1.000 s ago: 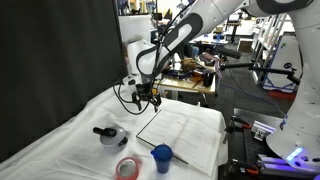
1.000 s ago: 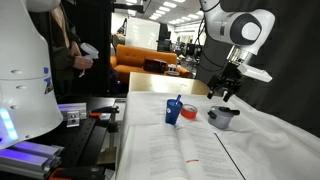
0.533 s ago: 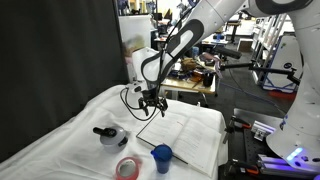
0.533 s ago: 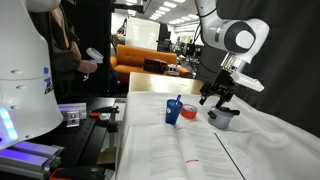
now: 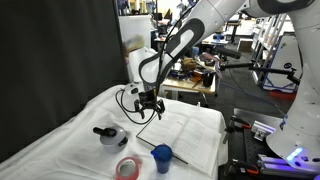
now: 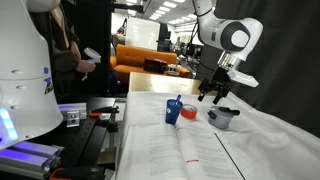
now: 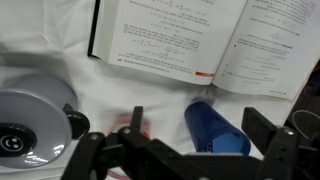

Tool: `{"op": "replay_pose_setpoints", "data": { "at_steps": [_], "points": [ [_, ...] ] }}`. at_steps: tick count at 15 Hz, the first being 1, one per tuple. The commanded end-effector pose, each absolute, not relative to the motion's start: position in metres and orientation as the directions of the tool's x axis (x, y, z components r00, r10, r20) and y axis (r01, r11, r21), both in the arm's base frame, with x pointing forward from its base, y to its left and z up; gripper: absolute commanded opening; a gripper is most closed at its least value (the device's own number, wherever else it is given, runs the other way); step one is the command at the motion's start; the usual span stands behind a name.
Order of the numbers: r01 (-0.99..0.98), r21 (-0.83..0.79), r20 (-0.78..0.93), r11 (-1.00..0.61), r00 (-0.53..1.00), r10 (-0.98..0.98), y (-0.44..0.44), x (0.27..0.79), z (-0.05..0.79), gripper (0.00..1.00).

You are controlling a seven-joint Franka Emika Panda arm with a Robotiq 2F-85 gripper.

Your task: Take the marker out of the cup and put it on the book

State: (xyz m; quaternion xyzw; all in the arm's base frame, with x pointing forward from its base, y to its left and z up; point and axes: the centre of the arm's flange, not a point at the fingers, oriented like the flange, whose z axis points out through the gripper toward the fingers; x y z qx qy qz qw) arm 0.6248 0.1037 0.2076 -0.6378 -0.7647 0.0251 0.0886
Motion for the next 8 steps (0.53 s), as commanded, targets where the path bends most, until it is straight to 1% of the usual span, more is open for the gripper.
{"op": "replay_pose_setpoints", "data": {
  "at_steps": [1,5,8],
  "points": [
    [0.972,-0.126,0.12,0.199,-0.185,0.976,0.106,0.622,0.208,1.0],
    [0.984,-0.049,0.112,0.171,-0.165,0.98,0.095,0.635,0.229,1.0],
    [0.983,0.0,0.108,0.183,-0.182,0.977,0.096,0.644,0.248,1.0]
  ]
}}
